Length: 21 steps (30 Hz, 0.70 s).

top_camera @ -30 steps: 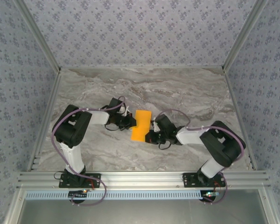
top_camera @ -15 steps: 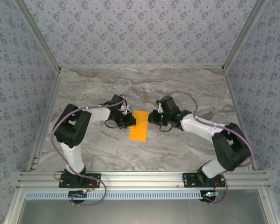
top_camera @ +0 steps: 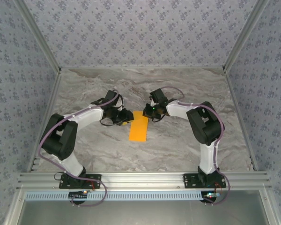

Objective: Fold a paper plane with a square sheet of paper (pick it up from the middle)
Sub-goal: Rotate the square sheet of paper at the center of the table.

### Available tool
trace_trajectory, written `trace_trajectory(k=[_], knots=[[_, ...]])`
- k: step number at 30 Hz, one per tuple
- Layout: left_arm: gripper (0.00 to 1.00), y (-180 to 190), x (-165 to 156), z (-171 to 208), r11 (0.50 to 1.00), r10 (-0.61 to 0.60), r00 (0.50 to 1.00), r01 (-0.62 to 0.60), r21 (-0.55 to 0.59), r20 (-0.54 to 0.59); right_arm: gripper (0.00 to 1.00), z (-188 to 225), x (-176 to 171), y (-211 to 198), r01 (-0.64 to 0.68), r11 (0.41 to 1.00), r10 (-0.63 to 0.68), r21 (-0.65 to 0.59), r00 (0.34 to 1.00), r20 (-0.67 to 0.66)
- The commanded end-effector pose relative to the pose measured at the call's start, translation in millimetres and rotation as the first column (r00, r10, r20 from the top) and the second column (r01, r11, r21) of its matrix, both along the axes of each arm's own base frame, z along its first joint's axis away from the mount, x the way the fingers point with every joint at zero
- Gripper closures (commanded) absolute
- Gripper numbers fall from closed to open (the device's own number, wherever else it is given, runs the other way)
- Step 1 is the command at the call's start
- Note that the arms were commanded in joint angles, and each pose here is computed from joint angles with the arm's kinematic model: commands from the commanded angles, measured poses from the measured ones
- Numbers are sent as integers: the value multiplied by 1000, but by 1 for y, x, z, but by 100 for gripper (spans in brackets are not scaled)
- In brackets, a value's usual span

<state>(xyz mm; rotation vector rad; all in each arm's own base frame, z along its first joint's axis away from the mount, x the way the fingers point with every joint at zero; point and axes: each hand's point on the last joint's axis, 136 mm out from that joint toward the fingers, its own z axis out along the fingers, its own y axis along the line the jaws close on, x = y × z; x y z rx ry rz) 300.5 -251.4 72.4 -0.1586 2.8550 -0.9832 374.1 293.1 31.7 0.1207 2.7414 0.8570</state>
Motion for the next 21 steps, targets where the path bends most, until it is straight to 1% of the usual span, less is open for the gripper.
trace_trajectory(k=[1, 4, 5, 8, 10, 12, 14, 16, 18, 20, 21], knots=[[64, -2, -11, 3, 999, 13, 1000, -13, -30, -23, 100, -14, -1, -9, 19, 998, -22, -59, 999, -47], [64, -10, -19, 5, 998, 5, 999, -7, -68, -33, 100, -29, -10, -34, 90, 985, -104, -144, 991, -90], [65, -13, -22, 6, 997, 3, 999, -6, -76, -35, 100, -36, -18, -47, 120, 976, -141, -184, 984, -105], [66, -22, -31, 6, 995, -3, 999, -1, -102, -44, 100, -39, -37, -81, 221, 938, -259, -267, 959, -115], [67, -30, -38, 7, 992, -13, 999, 8, -123, -47, 100, -37, -53, -100, 286, 910, -330, -300, 938, -106], [68, -37, -45, 8, 990, -28, 999, 21, -136, -45, 100, -32, -66, -113, 340, 891, -379, -302, 922, -81], [71, -46, -50, 9, 987, -47, 998, 40, -153, -42, 100, -26, -74, -118, 379, 887, -408, -265, 911, -63], [74, -56, -55, 9, 983, -72, 996, 63, -174, -46, 100, -13, -74, -115, 395, 901, -405, -180, 914, -26], [78, -68, -60, 9, 977, -103, 993, 91, -195, -50, 100, 2, -71, -103, 354, 933, -354, -65, 935, 13], [85, -80, -65, 8, 969, -136, 989, 120, -215, -57, 100, 18, -72, -80, 238, 968, -242, 76, 970, 39], [87, -84, -68, 7, 966, -149, 987, 133, -220, -61, 100, 21, -75, -73, 202, 972, -209, 118, 977, 42]])
